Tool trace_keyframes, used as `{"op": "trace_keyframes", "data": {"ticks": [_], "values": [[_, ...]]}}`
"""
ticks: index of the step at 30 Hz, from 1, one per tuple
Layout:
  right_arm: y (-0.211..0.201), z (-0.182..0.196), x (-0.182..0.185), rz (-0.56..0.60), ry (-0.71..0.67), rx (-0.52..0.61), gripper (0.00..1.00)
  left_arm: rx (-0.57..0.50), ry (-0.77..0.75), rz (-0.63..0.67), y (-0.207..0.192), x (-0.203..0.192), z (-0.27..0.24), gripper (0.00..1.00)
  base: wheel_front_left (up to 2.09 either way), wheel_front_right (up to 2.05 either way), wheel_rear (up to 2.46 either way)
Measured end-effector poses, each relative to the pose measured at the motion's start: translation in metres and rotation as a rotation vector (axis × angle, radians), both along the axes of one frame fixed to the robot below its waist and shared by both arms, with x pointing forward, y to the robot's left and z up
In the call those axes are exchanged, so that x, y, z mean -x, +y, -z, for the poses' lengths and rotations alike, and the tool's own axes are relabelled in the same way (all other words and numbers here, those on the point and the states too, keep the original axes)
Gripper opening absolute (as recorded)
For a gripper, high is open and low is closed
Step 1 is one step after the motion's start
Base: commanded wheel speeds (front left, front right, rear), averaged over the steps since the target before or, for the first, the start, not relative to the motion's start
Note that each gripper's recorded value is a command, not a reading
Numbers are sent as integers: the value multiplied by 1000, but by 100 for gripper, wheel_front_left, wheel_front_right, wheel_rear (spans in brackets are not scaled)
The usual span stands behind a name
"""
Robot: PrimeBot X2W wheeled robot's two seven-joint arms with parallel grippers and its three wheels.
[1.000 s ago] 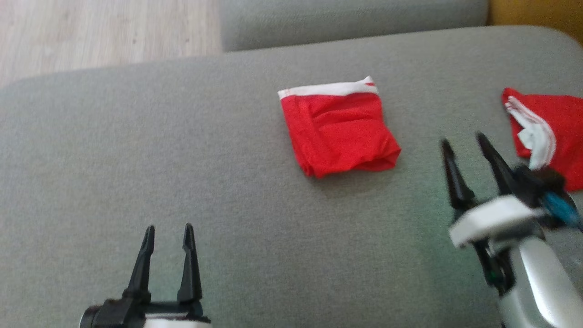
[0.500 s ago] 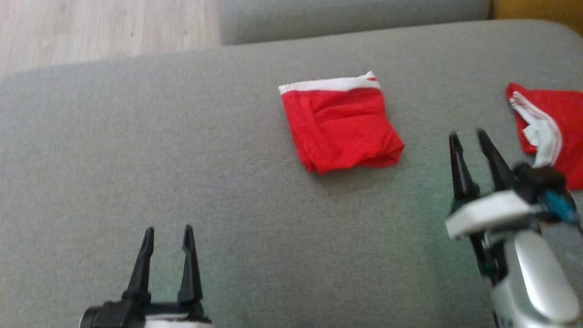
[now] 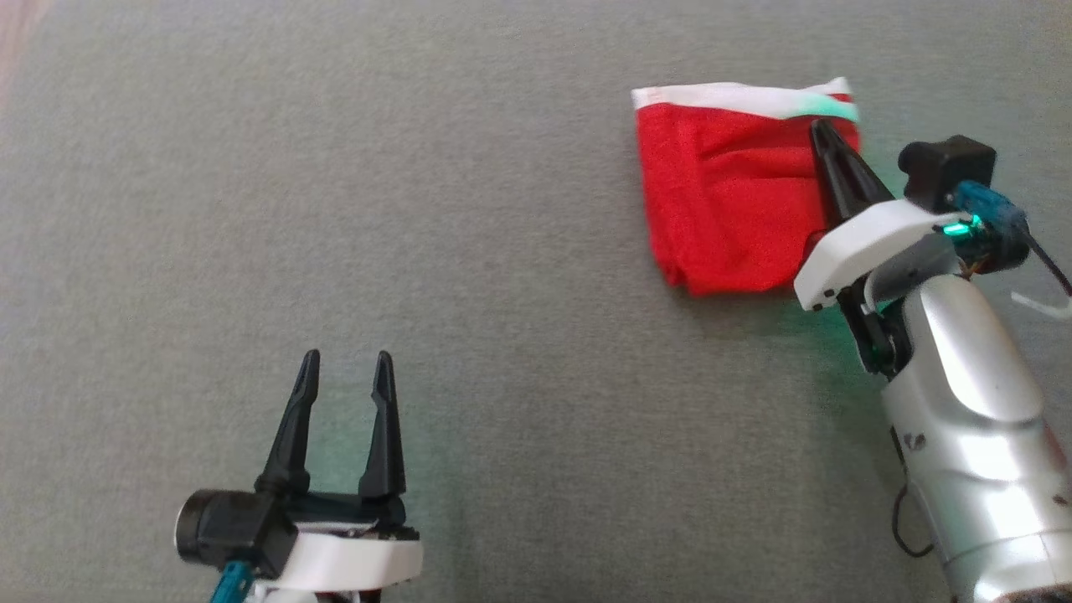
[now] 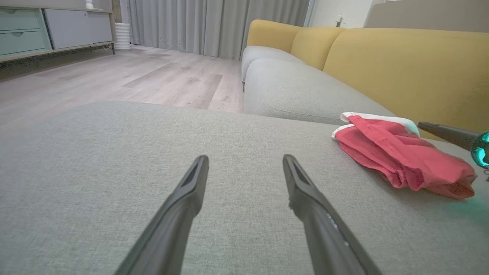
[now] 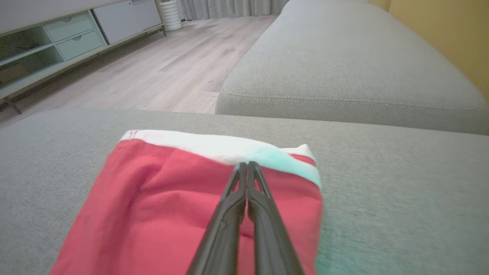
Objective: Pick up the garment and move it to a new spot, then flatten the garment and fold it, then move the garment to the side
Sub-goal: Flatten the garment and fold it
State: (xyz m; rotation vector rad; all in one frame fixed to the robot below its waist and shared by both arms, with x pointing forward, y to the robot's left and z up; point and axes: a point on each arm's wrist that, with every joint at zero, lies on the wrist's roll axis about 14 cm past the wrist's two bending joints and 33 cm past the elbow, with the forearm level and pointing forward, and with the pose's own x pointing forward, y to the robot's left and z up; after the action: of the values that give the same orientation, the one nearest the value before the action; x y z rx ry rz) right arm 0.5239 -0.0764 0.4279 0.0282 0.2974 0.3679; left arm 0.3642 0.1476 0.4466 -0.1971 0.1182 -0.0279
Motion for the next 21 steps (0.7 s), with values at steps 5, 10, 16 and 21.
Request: {"op": "trace_keyframes", "data": {"ticks": [5,10,16,21], "values": [[16,21,-12,-29,43,13,0,-7,17,-40,11,0,4,100,0,0,0],[15,35,-21,-20,84,43,0,-11,30,-53,14,3,7,100,0,0,0],[16,40,-27,-10,96,52,0,-12,20,-57,15,-1,5,100,0,0,0],[18,35,-26,-9,67,45,0,-5,13,-53,13,-3,3,100,0,0,0]]}}
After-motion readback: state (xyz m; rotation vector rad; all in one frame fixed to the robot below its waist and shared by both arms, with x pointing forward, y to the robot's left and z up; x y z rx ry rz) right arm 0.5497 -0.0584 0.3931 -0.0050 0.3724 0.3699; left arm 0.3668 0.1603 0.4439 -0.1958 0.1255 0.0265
